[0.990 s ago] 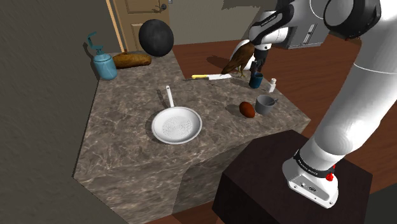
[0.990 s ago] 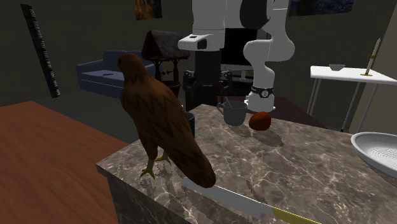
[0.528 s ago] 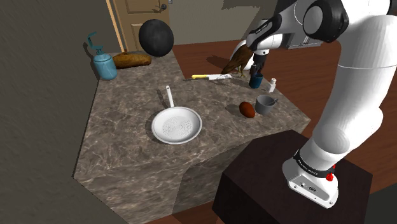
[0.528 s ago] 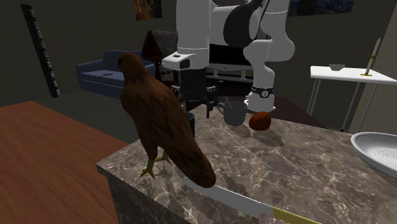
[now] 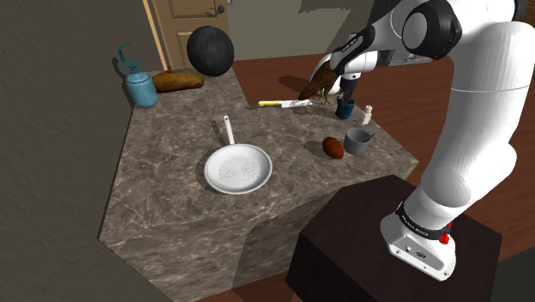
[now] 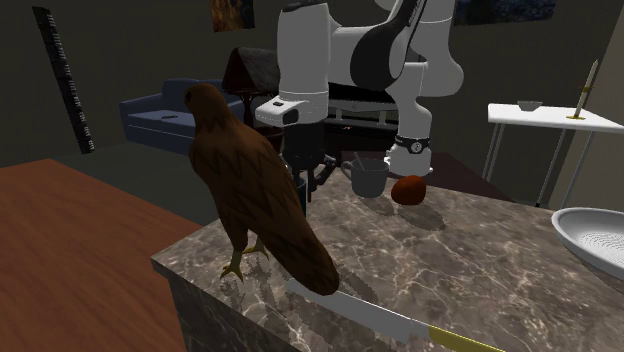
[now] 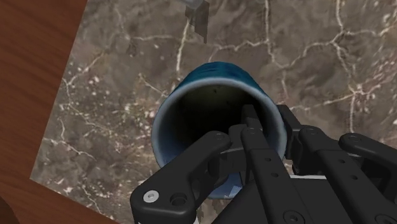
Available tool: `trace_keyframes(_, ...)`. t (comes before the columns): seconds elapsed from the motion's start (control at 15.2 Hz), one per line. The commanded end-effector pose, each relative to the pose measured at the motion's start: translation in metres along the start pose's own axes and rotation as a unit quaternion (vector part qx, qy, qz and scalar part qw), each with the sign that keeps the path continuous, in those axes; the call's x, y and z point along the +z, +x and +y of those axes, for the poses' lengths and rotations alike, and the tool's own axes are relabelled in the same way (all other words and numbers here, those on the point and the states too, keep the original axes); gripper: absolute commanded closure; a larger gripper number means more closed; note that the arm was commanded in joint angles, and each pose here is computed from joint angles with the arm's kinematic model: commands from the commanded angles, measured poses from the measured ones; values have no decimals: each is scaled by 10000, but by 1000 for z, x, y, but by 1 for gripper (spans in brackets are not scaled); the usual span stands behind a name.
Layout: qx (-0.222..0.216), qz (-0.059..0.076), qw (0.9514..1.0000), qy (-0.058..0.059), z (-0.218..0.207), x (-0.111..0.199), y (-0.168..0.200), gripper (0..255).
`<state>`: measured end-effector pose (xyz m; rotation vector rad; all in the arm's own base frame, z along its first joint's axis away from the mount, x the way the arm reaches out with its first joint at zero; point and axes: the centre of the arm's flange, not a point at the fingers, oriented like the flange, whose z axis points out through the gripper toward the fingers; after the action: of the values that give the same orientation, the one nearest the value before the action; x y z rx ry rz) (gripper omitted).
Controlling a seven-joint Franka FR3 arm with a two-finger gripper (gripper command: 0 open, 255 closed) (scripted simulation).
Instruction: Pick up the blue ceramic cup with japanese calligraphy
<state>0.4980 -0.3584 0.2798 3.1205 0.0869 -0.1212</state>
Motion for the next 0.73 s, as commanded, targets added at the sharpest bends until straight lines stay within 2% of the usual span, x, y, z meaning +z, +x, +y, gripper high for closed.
trace_keyframes(0.0, 0, 0, 10000, 0, 0, 0, 0, 255)
trace_keyframes(0.4, 0, 0, 10000, 0, 0, 0, 0, 255)
trace_keyframes(0.66, 0, 0, 10000, 0, 0, -21, -2, 255)
